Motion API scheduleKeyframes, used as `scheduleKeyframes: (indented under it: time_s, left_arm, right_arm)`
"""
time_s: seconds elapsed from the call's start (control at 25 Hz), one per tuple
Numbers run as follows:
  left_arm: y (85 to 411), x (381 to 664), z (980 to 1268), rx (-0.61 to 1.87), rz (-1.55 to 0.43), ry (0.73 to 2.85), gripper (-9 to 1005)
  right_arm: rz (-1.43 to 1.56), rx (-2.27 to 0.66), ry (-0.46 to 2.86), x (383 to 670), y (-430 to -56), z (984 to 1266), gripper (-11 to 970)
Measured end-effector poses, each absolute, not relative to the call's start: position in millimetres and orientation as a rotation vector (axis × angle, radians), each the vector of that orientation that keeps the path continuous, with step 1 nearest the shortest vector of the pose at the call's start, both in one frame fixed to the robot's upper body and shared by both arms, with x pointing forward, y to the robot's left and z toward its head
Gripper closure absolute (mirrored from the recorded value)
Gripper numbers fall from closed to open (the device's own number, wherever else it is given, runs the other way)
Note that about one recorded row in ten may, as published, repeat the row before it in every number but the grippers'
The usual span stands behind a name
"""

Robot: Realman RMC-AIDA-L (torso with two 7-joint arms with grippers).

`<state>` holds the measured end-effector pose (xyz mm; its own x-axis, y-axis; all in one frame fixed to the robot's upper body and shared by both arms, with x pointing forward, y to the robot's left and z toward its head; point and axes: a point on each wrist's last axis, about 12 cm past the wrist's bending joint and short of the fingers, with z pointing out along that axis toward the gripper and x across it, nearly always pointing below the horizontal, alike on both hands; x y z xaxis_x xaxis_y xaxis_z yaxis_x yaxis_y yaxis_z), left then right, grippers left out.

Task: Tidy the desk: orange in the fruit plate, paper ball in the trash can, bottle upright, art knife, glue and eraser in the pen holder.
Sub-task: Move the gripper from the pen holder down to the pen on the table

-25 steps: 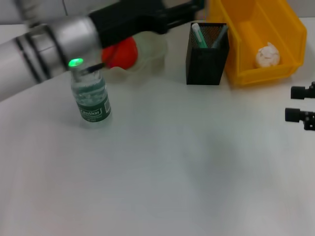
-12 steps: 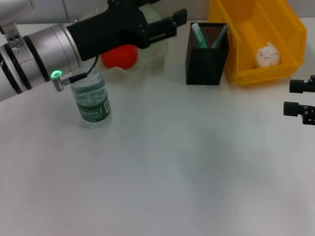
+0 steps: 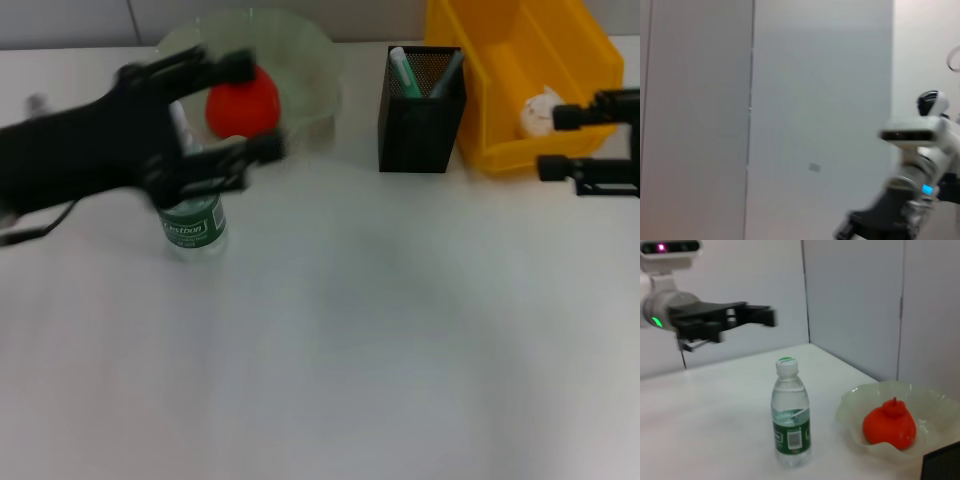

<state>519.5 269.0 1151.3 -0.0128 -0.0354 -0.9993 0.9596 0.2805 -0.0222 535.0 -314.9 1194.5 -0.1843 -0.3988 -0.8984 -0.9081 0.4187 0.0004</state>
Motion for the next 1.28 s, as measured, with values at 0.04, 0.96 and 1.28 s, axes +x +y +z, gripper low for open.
scheduleKeyframes:
  time_s: [0.04, 0.96, 1.28]
  left_arm:
    - [278, 512, 1148, 0.968, -1.026, 1.330, 187]
    - [352, 437, 1102, 0.733, -0.906, 1.473, 192]
    - [351, 439, 1101, 0.723, -0.912, 1.477, 194]
  right_arm:
    - [0.672, -1.179, 1.780, 541, -305, 1202, 354]
    - [-0.105, -1.410, 2.196, 656, -159, 1283, 355]
    - [-0.061, -1.288, 2.266, 672, -171, 1263, 355]
